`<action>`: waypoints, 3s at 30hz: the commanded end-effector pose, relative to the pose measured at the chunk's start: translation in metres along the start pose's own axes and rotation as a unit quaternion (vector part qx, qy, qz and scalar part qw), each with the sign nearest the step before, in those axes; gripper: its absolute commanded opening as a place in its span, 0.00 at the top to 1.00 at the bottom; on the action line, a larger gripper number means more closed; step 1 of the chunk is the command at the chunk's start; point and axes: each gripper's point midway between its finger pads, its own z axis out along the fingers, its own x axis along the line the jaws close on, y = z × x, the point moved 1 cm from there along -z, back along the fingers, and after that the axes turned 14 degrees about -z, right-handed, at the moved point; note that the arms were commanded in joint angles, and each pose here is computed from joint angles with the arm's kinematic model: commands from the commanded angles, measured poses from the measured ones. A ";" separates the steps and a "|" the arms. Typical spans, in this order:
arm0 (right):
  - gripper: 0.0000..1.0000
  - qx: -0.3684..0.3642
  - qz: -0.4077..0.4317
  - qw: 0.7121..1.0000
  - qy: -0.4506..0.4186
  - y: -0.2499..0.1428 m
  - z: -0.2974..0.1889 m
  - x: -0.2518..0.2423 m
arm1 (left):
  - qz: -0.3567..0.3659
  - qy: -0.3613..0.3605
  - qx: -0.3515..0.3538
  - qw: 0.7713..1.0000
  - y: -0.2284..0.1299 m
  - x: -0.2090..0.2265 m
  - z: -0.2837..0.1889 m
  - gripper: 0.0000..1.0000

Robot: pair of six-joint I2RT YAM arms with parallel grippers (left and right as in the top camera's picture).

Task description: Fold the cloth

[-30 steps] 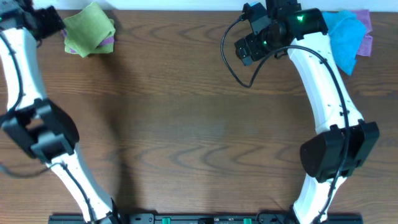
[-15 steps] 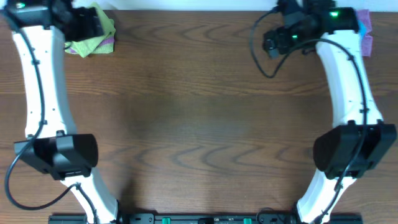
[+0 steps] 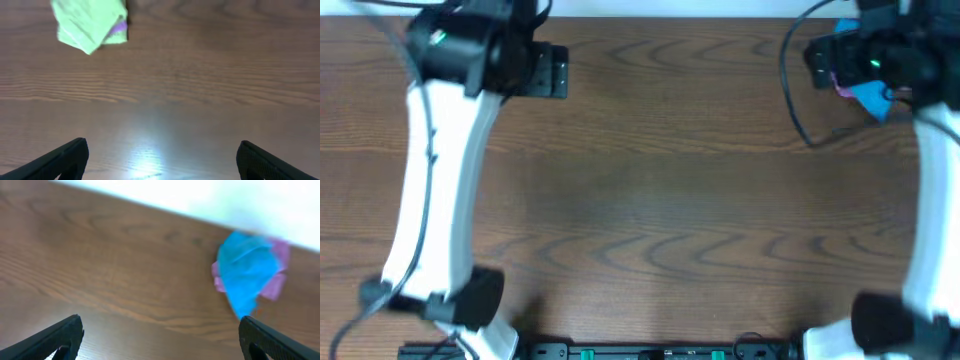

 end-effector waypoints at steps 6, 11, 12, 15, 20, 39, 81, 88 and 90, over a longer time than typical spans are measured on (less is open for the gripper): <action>0.01 -0.035 -0.009 0.999 -0.036 -0.021 -0.070 0.016 | -0.023 -0.010 -0.064 0.998 -0.029 0.035 -0.082 0.04; 0.01 -0.055 -0.013 0.997 -0.044 -0.058 -0.080 0.040 | -0.030 -0.013 -0.067 0.997 -0.075 0.053 -0.079 0.05; 0.01 -0.058 -0.014 0.997 -0.045 -0.069 -0.080 0.047 | -0.034 -0.012 -0.066 0.997 -0.090 0.058 -0.072 0.05; 0.01 -0.078 -0.017 0.996 -0.051 -0.097 -0.073 0.066 | -0.053 -0.008 -0.053 0.997 -0.133 0.071 -0.051 0.05; 0.01 -0.117 0.024 0.991 -0.063 -0.134 -0.057 0.084 | -0.102 -0.010 -0.051 0.993 -0.180 0.086 -0.031 0.04; 0.01 0.059 0.069 0.995 0.046 -0.237 -0.029 0.151 | -0.130 -0.021 -0.044 0.990 -0.193 0.087 -0.028 0.04; 0.01 0.064 0.069 0.994 0.048 -0.239 -0.030 0.152 | -0.101 -0.072 -0.378 0.917 -0.190 0.116 0.039 0.05; 0.01 0.064 0.069 0.994 0.048 -0.239 -0.030 0.152 | -0.097 -0.080 -0.371 0.920 -0.207 0.114 0.070 0.05; 0.01 0.064 0.069 0.994 0.048 -0.239 -0.030 0.152 | -0.097 -0.081 -0.375 0.918 -0.210 0.114 0.076 0.05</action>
